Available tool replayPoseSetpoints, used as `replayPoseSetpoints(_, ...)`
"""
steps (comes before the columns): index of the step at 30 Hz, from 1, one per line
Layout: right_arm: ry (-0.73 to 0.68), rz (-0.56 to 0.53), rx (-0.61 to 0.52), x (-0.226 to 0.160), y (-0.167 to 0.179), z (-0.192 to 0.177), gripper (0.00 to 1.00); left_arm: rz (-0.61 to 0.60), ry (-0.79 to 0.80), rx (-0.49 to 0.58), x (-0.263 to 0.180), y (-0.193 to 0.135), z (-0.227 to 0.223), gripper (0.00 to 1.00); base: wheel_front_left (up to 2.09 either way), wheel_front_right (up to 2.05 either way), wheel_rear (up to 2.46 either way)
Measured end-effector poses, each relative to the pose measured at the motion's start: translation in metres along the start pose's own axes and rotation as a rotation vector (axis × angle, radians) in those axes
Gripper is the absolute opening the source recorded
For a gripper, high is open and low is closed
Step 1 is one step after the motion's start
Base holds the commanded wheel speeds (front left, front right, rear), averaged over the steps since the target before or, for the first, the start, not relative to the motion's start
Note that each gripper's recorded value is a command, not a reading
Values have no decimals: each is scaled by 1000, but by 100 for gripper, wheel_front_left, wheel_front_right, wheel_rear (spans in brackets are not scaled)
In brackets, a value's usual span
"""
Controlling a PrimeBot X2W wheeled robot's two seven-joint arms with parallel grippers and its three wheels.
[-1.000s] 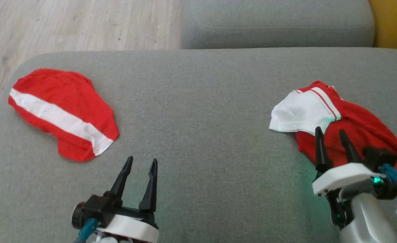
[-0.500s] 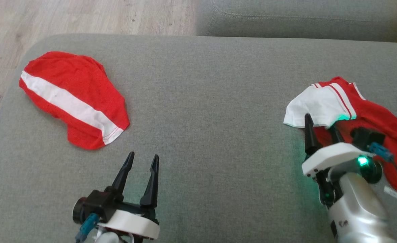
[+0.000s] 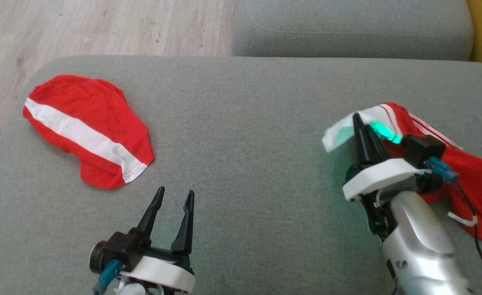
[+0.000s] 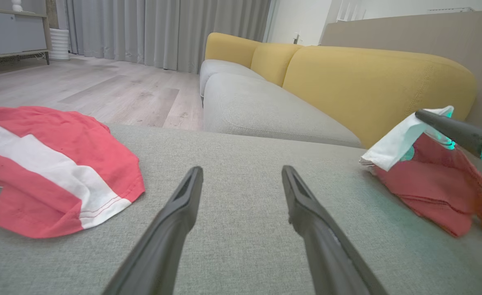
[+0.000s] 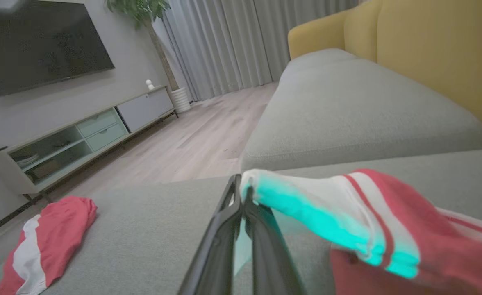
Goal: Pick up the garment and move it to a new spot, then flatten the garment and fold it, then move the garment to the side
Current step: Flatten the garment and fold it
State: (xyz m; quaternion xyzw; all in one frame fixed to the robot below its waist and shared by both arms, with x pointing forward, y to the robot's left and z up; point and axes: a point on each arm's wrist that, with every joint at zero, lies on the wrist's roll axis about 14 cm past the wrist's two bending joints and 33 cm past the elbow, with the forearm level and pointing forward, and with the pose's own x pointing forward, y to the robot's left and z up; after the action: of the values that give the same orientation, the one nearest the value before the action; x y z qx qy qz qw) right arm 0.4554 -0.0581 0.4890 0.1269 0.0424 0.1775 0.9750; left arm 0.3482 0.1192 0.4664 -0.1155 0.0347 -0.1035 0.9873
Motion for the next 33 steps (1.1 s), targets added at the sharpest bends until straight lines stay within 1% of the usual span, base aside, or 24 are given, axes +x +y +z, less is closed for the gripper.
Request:
replayPoseSetpoints(4,-50,94,-25,3,30,18,0,0,-13,-6,-2,-1,4,100,0,0,0)
replayPoseSetpoints(9,-127,272,-59,8,89,49,0,7,-21,-6,-8,0,5,100,0,0,0)
replayPoseSetpoints(13,-187,425,-33,3,141,77,0,22,-28,-12,-14,2,7,100,0,0,0)
replayPoseSetpoints(15,-223,491,3,-2,162,93,0,29,-33,-12,-16,4,8,100,0,0,0)
replayPoseSetpoints(18,-296,563,30,-5,184,123,0,38,-33,-13,-17,7,8,100,0,0,0)
replayPoseSetpoints(20,-357,591,54,-6,191,147,0,45,-26,-14,-18,9,6,100,0,0,0)
replayPoseSetpoints(22,-421,595,80,-4,190,171,0,52,-16,-16,-19,10,2,100,0,0,0)
replayPoseSetpoints(24,-469,572,103,2,180,191,0,59,-5,-19,-19,12,-1,100,0,0,0)
replayPoseSetpoints(27,-501,487,112,16,149,209,0,66,14,-23,-18,14,-7,100,0,0,0)
replayPoseSetpoints(29,-492,393,123,30,114,214,0,70,26,-25,-18,16,-10,100,0,0,0)
replayPoseSetpoints(33,-400,157,31,55,19,199,0,72,37,-24,-13,18,-13,100,0,0,0)
